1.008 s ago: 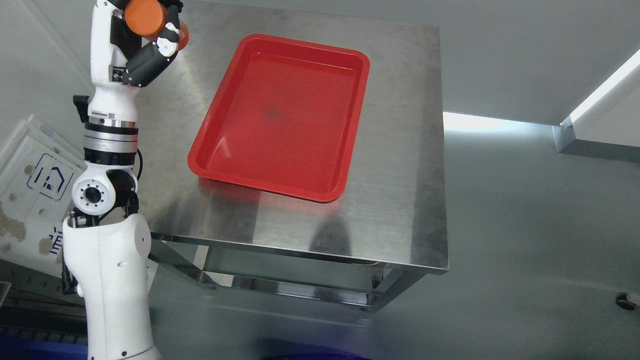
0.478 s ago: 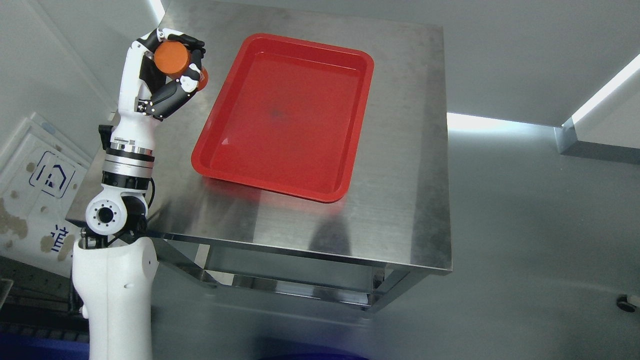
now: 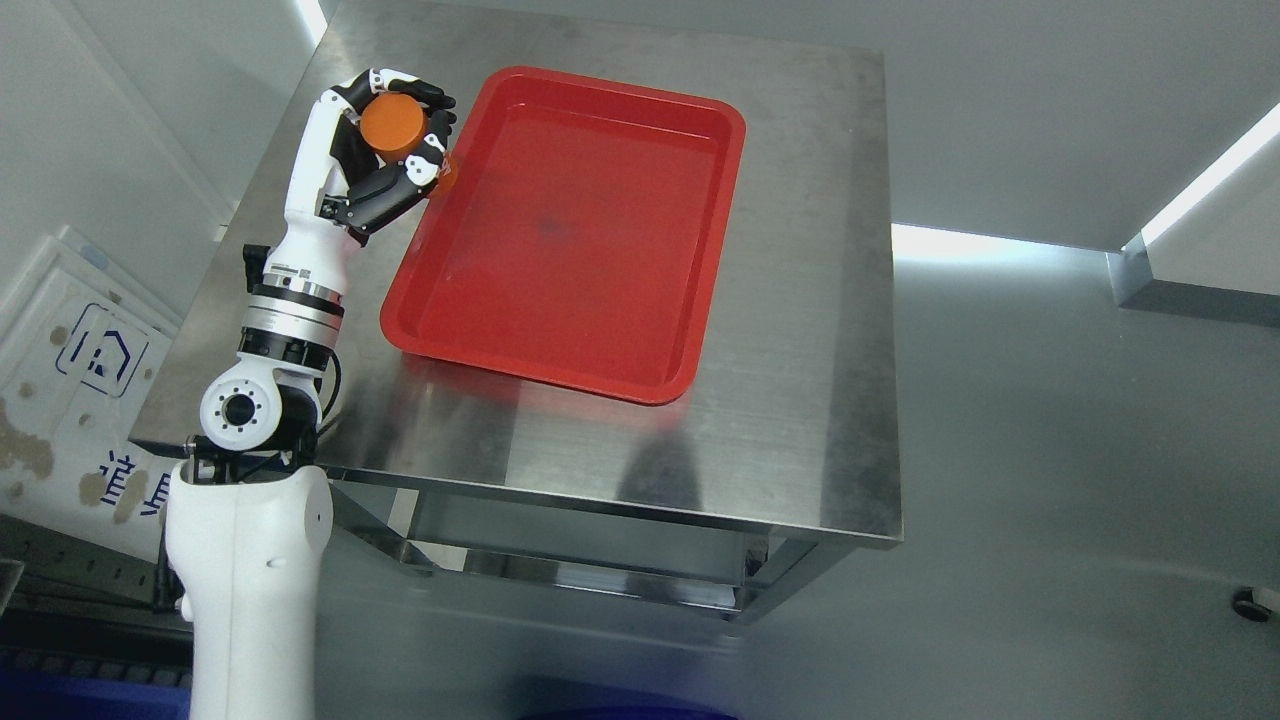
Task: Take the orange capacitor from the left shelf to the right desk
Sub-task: 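Move the left hand with the capacitor over the red tray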
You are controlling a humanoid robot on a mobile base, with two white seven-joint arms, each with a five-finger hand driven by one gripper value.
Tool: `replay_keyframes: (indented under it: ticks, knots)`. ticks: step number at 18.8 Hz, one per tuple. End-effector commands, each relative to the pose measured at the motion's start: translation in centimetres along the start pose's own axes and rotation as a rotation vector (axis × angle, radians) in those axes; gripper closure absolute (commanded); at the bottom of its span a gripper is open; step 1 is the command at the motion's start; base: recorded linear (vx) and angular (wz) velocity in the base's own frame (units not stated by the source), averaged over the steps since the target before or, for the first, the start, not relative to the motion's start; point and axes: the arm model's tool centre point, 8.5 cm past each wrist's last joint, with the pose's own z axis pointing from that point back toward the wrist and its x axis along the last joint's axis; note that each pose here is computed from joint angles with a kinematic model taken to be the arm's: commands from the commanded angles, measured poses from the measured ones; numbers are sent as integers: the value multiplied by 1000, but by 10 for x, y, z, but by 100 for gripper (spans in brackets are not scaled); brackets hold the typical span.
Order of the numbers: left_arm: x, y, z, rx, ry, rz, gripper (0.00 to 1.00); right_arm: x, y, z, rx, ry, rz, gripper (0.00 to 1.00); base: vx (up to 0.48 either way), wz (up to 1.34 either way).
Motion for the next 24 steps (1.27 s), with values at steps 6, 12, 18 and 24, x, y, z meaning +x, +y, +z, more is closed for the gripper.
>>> replay_keyframes:
  ticks: [6,12,18,24]
  knots:
    - [4,-40,-33,-110,73,-110,97,3,-11,0,-16,-22,-10,0,0,0]
    - [9,-52,-59,-143,82,-136,97,3,-11,0,-16,-20,-10,0,0,0]
    - [9,-91,-102,-255,90,-174,96,3,-11,0,-16,-20,-10,0,0,0]
    - [-16,-112,-81,-306,147,-172,96,3,-11,0,-16,-22,-10,0,0,0]
